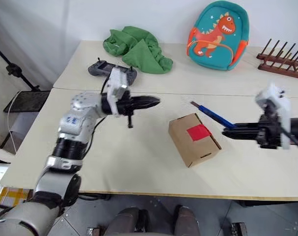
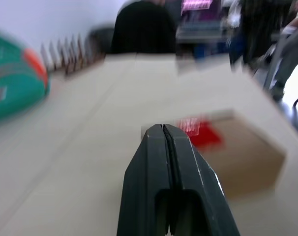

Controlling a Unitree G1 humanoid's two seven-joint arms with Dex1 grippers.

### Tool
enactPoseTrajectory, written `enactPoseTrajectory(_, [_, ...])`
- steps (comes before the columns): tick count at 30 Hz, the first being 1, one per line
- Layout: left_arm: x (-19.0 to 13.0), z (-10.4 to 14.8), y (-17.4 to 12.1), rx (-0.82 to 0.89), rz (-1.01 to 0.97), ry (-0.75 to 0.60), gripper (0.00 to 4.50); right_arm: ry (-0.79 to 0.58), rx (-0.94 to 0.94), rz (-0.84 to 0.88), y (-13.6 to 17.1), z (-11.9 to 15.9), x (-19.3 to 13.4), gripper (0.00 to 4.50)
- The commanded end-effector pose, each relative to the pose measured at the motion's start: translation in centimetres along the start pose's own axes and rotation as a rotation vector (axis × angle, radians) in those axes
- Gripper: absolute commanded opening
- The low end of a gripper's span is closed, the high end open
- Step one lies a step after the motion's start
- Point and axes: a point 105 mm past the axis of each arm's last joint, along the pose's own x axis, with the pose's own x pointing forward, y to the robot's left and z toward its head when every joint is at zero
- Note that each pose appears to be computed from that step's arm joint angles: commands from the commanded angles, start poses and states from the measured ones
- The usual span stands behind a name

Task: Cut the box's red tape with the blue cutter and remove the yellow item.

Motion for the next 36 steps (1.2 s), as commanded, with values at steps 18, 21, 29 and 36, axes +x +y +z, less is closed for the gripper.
enactPoseTrajectory(18, [-2.9,-2.7,-3.1,-0.069,0.083,0.059,0.0,0.138,-0.059,-0.82,-13.6,-13.8,-10.0,1.48])
enactPoseTrajectory(21, [-2.6,-3.7,-3.5,-0.083,0.048,0.122,0.0,0.055,-0.093,-0.793,-13.3,-13.2,-9.3,2.53])
enactPoseTrajectory(29, [-1.6,-5.4,-4.8,-0.154,-0.003,0.195,0.0,-0.135,-0.246,-0.477,-8.4,-7.3,-5.1,2.54])
enactPoseTrajectory(36, [1.8,-6.1,-4.5,-0.179,0.028,0.217,0.0,-0.04,-0.503,-0.436,-7.6,-6.9,0.6,0.07])
